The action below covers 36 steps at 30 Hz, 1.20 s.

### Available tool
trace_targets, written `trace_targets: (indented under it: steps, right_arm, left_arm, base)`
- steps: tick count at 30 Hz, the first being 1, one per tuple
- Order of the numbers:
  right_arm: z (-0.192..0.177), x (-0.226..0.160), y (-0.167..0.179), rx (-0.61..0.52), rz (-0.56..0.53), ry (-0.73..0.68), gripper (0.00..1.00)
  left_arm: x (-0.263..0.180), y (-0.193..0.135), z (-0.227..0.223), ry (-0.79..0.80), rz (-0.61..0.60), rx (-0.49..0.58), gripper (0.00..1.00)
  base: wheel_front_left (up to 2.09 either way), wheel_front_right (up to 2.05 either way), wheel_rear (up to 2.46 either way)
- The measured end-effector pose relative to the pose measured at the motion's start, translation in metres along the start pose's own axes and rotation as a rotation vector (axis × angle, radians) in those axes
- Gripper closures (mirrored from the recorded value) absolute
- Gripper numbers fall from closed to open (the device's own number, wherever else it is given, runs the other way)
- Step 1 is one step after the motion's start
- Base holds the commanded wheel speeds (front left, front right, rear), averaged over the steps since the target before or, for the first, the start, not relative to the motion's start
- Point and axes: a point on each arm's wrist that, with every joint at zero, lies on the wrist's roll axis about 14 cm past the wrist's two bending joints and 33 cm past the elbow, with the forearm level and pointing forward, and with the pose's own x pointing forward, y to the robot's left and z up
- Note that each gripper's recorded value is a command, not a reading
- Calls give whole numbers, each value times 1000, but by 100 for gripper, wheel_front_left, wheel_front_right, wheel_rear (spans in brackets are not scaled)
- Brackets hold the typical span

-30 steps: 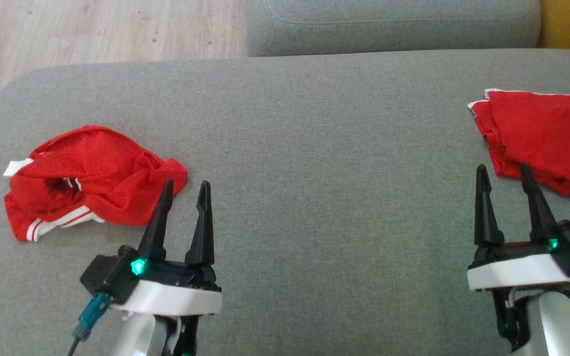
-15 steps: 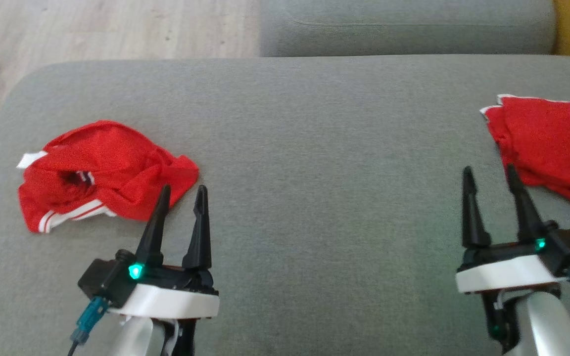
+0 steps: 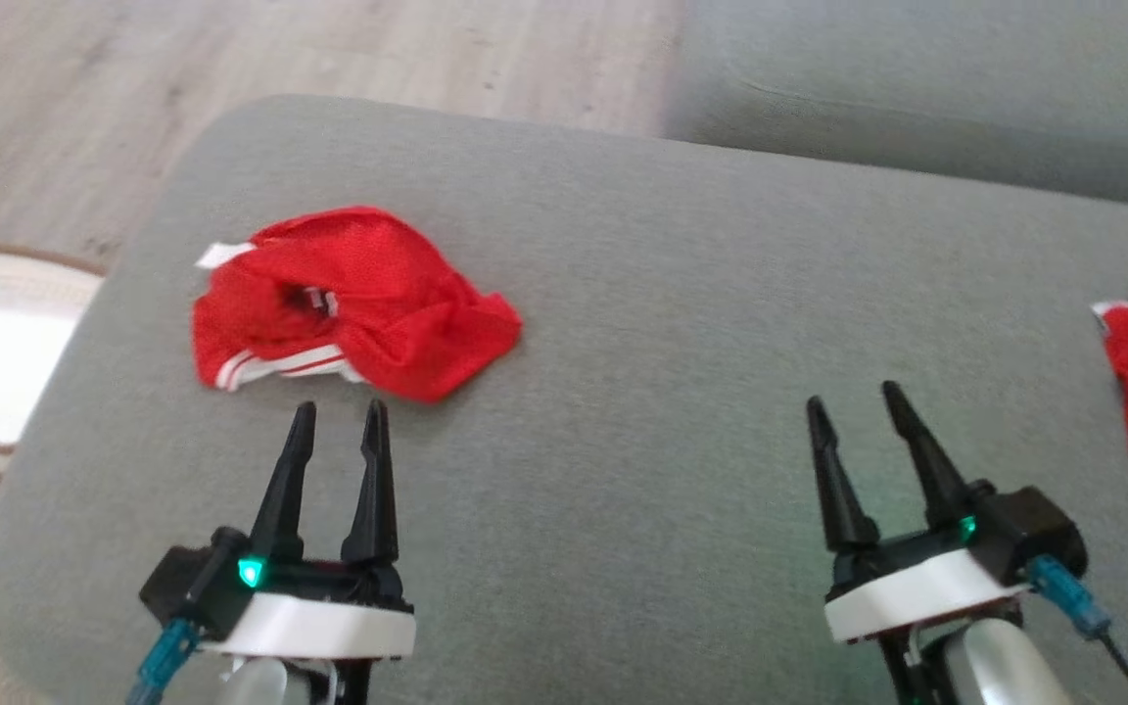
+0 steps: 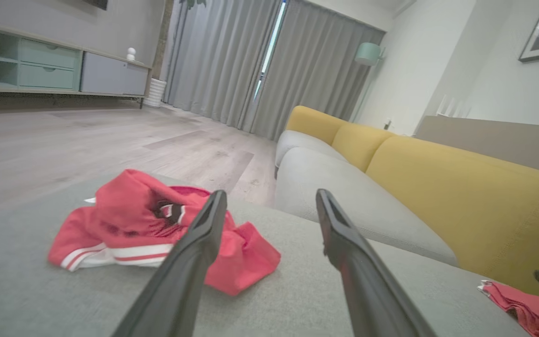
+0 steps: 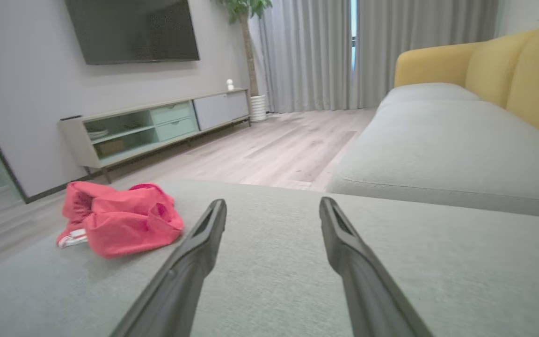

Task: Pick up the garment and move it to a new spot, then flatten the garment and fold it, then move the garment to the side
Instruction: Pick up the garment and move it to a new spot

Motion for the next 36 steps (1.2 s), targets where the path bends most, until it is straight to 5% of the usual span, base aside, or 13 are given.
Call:
trace_targets:
  steps: [16, 29, 36]
  right_arm:
    - [-1, 16, 66, -4, 201, 9, 0]
    - [-16, 17, 61, 0, 200, 46, 0]
    - [-28, 25, 31, -20, 131, 60, 0]
  left_arm:
    - [-46, 45, 19, -61, 166, 14, 0]
    - [-40, 63, 19, -49, 219, 32, 0]
    - [4, 78, 27, -39, 209, 126, 0]
  base:
    - [0, 0, 0]
    - [0, 0, 0]
    - [0, 0, 0]
